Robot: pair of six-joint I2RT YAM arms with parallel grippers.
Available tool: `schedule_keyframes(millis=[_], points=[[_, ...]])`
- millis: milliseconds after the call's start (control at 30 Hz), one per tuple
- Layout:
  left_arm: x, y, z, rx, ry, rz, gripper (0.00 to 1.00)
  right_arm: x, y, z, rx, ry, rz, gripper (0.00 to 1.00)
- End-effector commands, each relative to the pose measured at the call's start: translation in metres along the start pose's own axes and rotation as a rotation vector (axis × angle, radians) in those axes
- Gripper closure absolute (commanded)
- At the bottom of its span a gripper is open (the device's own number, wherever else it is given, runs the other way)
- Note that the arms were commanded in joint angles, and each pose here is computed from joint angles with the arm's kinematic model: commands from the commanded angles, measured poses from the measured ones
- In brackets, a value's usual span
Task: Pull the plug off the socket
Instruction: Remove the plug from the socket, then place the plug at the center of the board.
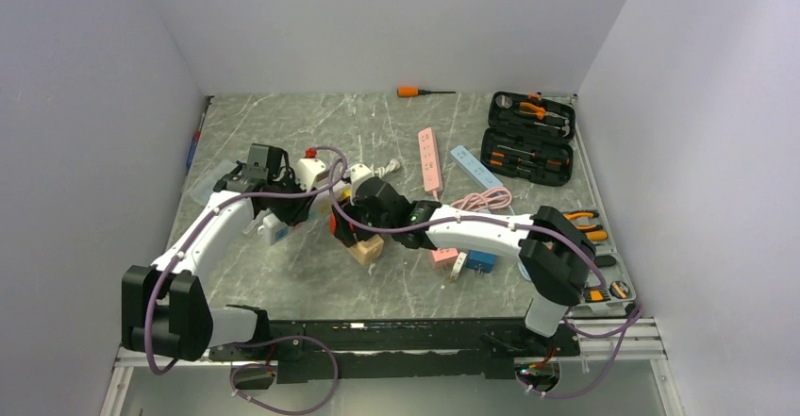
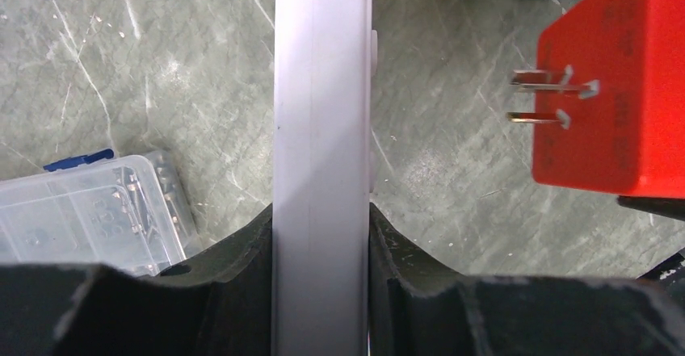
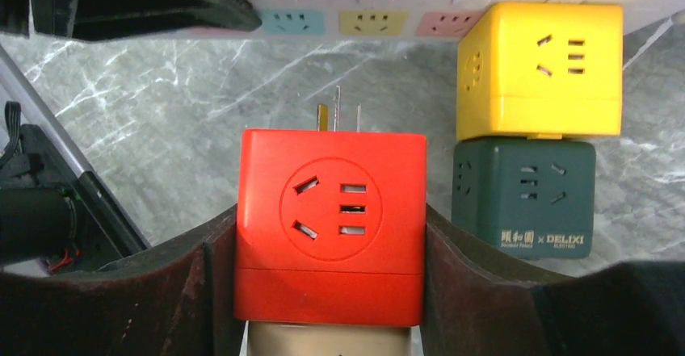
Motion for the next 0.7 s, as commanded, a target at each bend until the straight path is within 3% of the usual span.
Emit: schedule_keyframes(millis=[0, 367, 433, 567, 667], points=[[-0.008, -0.016, 0.017, -0.034, -0.08, -0.03, 1.0, -0.028, -0.023, 0.023, 0.007, -0.13, -0.127, 1.0], [-0.009, -0.029, 0.023, -0.06, -0.058, -0.052, 1.0, -0.041, 0.041, -0.005, -0.059, -0.049, -0.001, 1.0], [-0.011, -0.031, 0.022, -0.057, -0.048, -0.061, 1.0, -0.039, 0.045, -0.01, -0.056, -0.038, -0.006, 0.92], [-0.015, -0.034, 0.019, -0.042, -0.025, -0.077, 1.0, -0.033, 0.051, -0.016, -0.052, -0.011, -0.018, 0.61], [-0.019, -0.035, 0.017, -0.032, -0.013, -0.089, 1.0, -0.026, 0.056, -0.021, -0.051, 0.014, -0.01, 0.53]])
Point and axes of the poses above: each gripper's point midway between its finger pads, its own x axis out along the fingers, its own z axis along the line the jaws close on, y = z × x, the point moved 7 cm from there along -x, back along the fingers, and after that the axes turned 12 degrees about x, right-handed, at the moved point
